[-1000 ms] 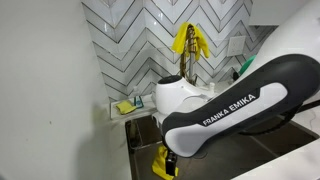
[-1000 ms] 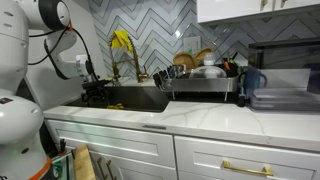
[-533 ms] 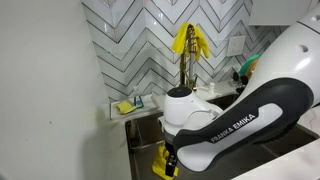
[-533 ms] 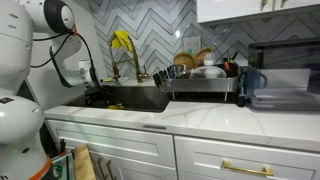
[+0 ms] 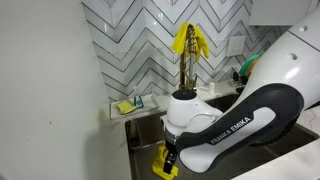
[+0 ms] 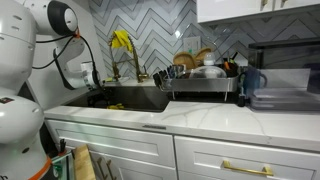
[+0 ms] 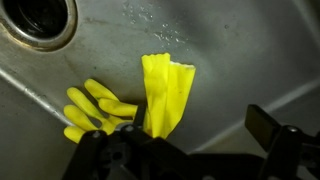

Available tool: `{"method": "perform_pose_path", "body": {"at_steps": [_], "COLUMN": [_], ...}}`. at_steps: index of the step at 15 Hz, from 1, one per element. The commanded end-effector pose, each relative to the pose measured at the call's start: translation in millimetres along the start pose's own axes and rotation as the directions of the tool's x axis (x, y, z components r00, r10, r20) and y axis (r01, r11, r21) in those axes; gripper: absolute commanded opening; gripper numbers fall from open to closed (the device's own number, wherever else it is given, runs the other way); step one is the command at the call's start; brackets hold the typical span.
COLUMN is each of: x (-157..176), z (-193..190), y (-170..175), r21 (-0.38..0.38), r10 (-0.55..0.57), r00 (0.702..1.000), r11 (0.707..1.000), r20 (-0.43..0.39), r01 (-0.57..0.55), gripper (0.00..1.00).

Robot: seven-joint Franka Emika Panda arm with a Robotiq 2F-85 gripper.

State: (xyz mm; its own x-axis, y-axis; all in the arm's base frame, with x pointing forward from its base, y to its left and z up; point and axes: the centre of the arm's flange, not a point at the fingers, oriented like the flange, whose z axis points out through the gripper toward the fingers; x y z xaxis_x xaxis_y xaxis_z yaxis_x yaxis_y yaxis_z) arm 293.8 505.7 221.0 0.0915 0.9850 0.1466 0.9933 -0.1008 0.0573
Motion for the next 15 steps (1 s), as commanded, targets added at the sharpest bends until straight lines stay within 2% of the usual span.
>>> {"method": "perform_pose_path", "body": {"at_steps": [1,8,9,11,12,15], "x": [0.0,15.4,18.1,21.4,22.4,23.7], "z": [26.7,54.7,57.8,63.9,65.5,70.3], "y": [1.5,13.1,13.7,14.5,15.2,17.9], "r21": [0.000,-0.011,-0.009,-0.007,-0.010,-0.013], "r10": [0.049,0.072,0.076,0.084,0.088,0.101], "r00": [0.998,0.990,0.988,0.986,0.985,0.982], "r11": [0.999,0.997,0.997,0.996,0.996,0.994], "r20": [-0.035,-0.122,-0.131,-0.146,-0.152,-0.162], "r01": [-0.049,-0.074,-0.078,-0.086,-0.090,-0.104], "gripper": [1.00,1.00,0.97,0.72,0.72,0.46]}}
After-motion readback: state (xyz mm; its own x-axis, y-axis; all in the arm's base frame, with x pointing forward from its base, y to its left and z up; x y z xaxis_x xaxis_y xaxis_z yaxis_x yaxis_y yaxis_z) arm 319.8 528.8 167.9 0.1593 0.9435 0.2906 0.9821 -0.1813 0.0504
